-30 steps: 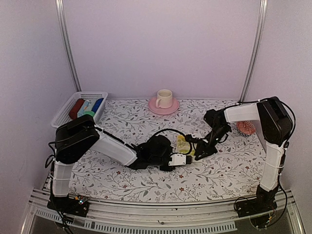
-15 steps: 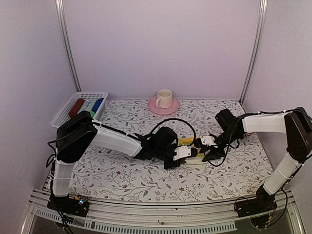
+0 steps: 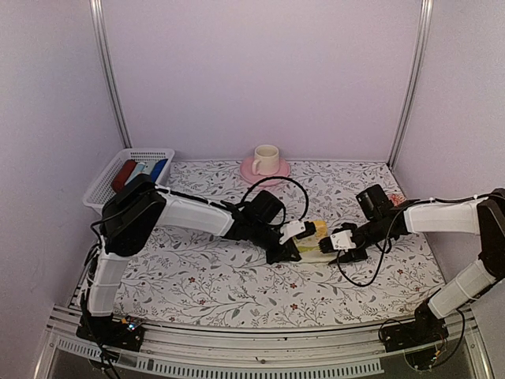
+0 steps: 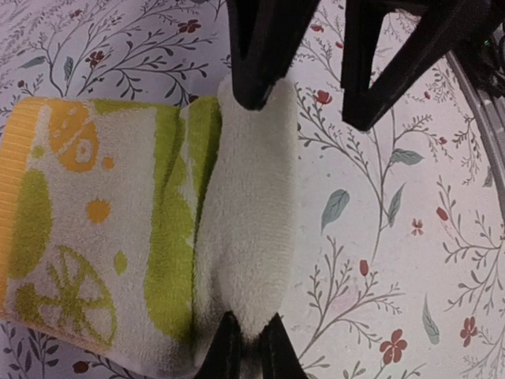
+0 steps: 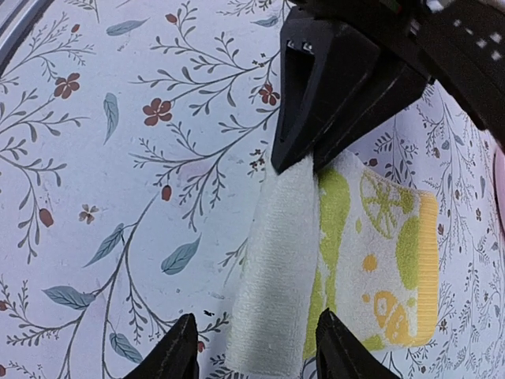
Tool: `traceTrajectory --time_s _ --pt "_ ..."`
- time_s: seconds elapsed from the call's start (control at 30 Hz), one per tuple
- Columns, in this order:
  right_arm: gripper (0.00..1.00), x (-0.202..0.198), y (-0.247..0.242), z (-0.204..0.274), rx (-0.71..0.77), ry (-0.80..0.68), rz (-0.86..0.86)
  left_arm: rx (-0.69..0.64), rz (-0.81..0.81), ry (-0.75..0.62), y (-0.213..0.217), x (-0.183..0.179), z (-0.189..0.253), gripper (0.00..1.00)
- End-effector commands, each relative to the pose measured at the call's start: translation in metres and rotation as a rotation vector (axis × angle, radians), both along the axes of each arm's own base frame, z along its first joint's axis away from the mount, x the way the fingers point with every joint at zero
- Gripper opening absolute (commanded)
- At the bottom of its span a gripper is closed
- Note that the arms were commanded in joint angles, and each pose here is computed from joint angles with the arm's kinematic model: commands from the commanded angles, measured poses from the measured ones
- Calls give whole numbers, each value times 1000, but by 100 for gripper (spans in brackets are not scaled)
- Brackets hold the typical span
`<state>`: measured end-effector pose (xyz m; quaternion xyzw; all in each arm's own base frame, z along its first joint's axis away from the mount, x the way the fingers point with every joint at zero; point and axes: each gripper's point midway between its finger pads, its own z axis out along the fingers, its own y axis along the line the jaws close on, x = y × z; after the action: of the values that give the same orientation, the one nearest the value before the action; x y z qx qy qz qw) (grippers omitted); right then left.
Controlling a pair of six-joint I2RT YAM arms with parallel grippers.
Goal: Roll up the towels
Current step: Roll the towel at the center of the board.
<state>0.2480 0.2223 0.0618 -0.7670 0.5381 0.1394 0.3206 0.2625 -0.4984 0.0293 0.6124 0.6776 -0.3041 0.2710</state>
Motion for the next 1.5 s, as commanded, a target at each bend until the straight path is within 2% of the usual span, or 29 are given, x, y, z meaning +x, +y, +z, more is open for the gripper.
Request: traceTrajectory --time_s 0.0,0.27,0.5,0.63,0.8,0.97,1.23,1.47 --pt "52 4 8 0 -3 -83 27 70 17 163 11 -3 -29 2" --pt "50 9 14 -15 -53 -124 3 65 22 256 11 2 -34 3" --pt "45 14 13 -28 -98 -123 -27 63 30 286 10 5 -34 4" --pt "35 14 14 -33 -120 -126 -29 61 33 303 10 6 -35 4" --pt "16 20 15 -39 -150 -95 -60 59 37 297 11 7 -34 13" --pt "9 22 16 -42 -164 -56 -84 34 55 234 16 12 -21 27" --pt "7 17 25 -26 -94 30 -75 -63 63 66 27 13 18 50" --pt "7 10 25 -16 -48 212 -67 -124 100 -227 42 18 45 57"
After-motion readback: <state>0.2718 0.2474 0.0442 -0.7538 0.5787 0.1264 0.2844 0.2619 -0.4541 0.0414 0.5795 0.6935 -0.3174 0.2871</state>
